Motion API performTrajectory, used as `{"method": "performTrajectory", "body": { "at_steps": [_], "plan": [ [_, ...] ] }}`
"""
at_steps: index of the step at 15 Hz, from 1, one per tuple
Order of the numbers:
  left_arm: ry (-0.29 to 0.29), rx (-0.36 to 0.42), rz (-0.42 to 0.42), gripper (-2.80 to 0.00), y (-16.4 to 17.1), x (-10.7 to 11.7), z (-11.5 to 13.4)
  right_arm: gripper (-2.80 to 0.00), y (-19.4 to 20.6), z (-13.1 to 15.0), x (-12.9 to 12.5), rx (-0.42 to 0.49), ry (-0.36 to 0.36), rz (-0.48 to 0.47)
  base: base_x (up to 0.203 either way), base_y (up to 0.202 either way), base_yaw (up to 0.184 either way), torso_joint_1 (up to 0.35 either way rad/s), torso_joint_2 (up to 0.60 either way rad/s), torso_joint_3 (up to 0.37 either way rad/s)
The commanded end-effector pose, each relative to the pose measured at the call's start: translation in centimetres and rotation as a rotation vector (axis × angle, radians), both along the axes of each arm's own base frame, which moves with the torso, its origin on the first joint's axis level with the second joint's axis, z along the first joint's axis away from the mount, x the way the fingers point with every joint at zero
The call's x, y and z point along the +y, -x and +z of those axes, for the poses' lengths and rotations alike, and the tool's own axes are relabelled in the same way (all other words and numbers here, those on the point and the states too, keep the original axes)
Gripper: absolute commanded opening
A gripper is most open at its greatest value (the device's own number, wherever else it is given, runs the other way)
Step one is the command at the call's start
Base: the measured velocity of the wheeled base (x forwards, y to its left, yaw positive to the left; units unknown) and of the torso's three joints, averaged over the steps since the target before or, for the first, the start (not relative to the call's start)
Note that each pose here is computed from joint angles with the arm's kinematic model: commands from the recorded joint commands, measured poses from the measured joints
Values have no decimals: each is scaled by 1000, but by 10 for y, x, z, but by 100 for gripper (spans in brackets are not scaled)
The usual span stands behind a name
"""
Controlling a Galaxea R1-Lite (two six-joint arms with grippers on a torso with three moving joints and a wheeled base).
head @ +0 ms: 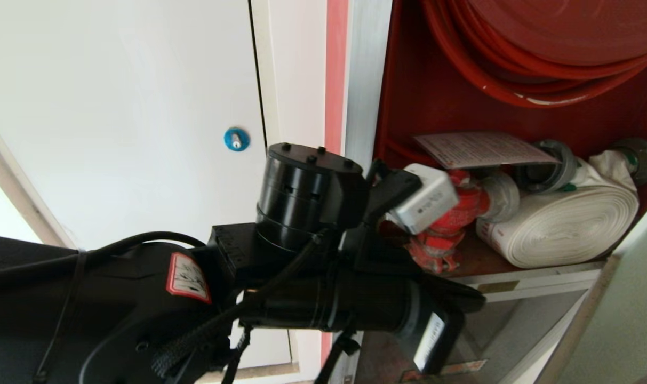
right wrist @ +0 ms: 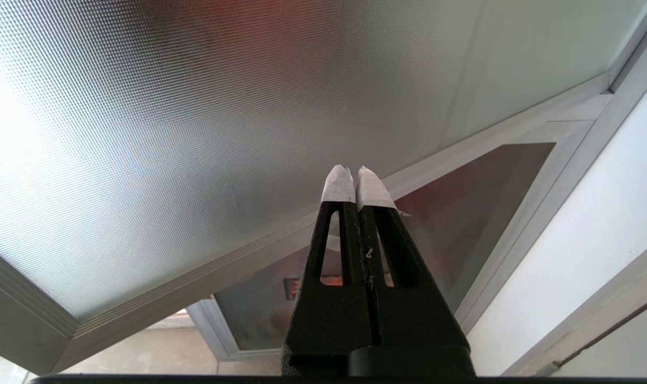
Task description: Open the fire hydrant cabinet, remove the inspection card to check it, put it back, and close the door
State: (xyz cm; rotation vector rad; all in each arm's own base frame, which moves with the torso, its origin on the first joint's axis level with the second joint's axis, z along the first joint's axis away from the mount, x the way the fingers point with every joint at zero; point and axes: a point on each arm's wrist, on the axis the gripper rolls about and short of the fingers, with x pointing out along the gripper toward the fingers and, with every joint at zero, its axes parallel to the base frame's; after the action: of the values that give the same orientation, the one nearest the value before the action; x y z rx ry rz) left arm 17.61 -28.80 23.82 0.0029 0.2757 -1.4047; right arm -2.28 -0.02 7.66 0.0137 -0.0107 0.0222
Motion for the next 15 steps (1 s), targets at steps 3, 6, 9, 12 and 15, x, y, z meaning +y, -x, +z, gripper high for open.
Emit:
{"method": "performTrajectory", "body": {
  "at_steps": [3, 6, 9, 12, 15],
  "plan": [
    [-2, 4, 192, -280, -31, 61, 3, -280, 0, -1, 0, 3, 0, 1, 0, 0, 0, 0, 0, 0],
    [16, -18, 341, -280, -21, 126, 10, -280, 0, -1, 0, 3, 0, 1, 0, 0, 0, 0, 0, 0],
    [42, -104, 560, -280, 1, 198, 15, -280, 0, -1, 0, 5, 0, 1, 0, 0, 0, 0, 0, 0],
    [76, -204, 691, -280, 43, 238, 17, -280, 0, -1, 0, 3, 0, 1, 0, 0, 0, 0, 0, 0],
    [118, -270, 720, -280, 87, 255, 14, -280, 0, -1, 0, 5, 0, 1, 0, 0, 0, 0, 0, 0]
  ]
}}
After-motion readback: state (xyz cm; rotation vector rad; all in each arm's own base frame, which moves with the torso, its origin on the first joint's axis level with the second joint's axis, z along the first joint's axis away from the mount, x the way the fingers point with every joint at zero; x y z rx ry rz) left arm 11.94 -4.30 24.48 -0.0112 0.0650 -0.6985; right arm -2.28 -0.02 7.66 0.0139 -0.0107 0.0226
